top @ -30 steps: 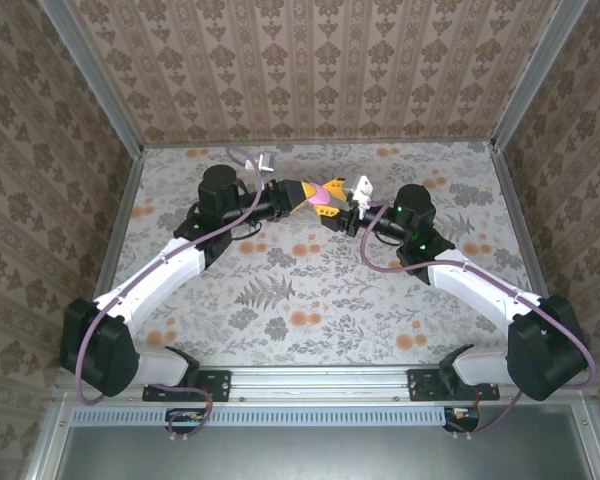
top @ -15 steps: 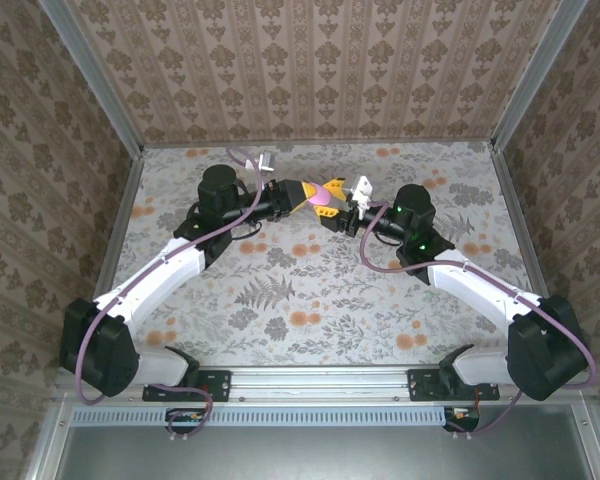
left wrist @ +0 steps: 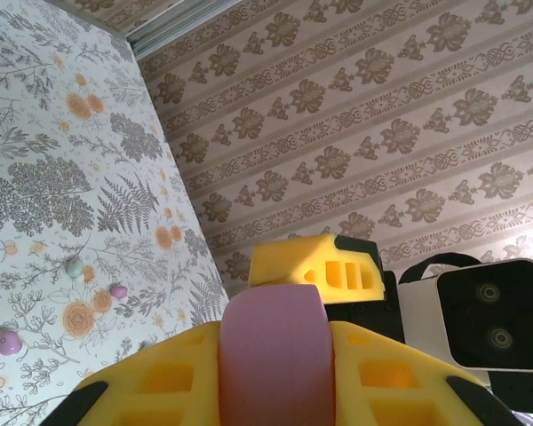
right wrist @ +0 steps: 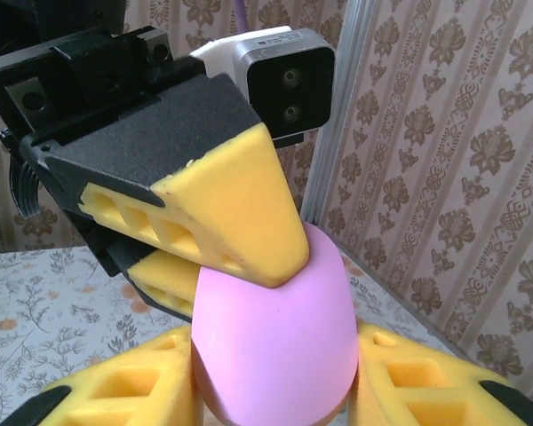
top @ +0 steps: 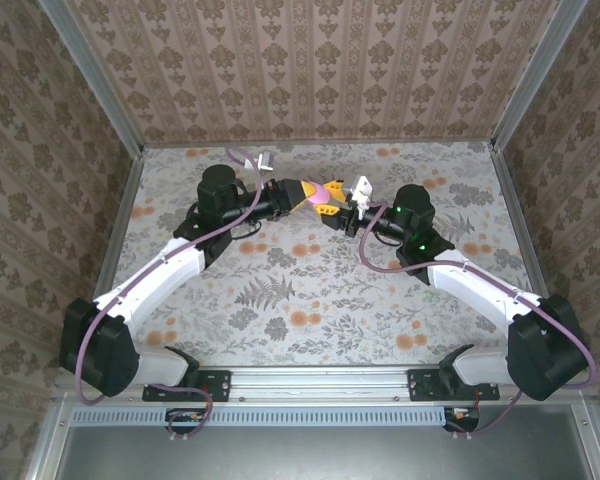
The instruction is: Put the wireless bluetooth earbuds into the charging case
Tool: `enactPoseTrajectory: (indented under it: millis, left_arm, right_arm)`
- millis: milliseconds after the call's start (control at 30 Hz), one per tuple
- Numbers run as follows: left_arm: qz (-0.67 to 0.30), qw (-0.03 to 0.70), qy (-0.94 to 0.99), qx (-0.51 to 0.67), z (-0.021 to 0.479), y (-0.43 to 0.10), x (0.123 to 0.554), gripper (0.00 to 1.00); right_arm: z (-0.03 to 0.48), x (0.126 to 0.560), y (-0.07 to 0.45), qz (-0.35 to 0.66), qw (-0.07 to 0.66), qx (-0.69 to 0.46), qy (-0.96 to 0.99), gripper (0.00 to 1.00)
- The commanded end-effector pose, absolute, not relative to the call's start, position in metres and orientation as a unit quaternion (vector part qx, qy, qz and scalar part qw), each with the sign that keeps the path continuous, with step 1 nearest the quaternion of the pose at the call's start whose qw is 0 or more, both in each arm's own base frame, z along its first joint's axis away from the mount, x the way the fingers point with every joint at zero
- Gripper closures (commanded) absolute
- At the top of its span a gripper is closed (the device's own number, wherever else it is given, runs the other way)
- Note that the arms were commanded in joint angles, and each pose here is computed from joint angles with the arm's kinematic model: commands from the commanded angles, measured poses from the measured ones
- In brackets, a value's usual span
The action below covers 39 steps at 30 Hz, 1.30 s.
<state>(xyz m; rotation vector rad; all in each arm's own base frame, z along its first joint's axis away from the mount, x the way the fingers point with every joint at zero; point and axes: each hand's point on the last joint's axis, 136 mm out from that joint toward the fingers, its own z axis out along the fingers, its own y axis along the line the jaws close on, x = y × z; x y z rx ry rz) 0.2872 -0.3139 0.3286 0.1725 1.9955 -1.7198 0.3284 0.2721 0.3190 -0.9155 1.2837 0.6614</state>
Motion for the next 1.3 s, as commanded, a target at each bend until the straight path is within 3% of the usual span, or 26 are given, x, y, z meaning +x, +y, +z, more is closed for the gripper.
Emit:
enactPoseTrajectory:
  millis: [0,67,233,367,467,667,1267]
  left_arm:
    - [-0.628,0.281,0.719,0.100,0.343,-0.308,0.278,0.46]
    - [-0.607,0.309,0.723,0.116,0.343,-0.302,0.278,0.33]
    - [-0.529,0.428,0.705,0.202,0.343,-0.276,0.275,0.23]
    - [-0.467,0.513,0.668,0.269,0.336,-0.259,0.269,0.20]
    - [-0.463,0.542,0.588,0.382,0.327,-0.266,0.242,0.21]
    - [-0.472,0.523,0.536,0.465,0.321,-0.276,0.228,0.29]
    - [-0.519,0.500,0.525,0.453,0.335,-0.292,0.233,0.29]
  right_arm:
    - [0.329,0.322,0.270,0.313,0.648,-0.402,0.566,0.65]
    - [0.332,0.316,0.270,0.337,0.630,-0.405,0.570,0.66]
    - [0.338,0.301,0.269,0.413,0.567,-0.413,0.581,0.66]
    - [0.345,0.298,0.263,0.437,0.549,-0.411,0.582,0.67]
    - [0.352,0.290,0.263,0.460,0.535,-0.426,0.567,0.67]
    - [0.357,0.278,0.269,0.498,0.492,-0.455,0.551,0.67]
    - [0.344,0.283,0.276,0.489,0.478,-0.478,0.551,0.67]
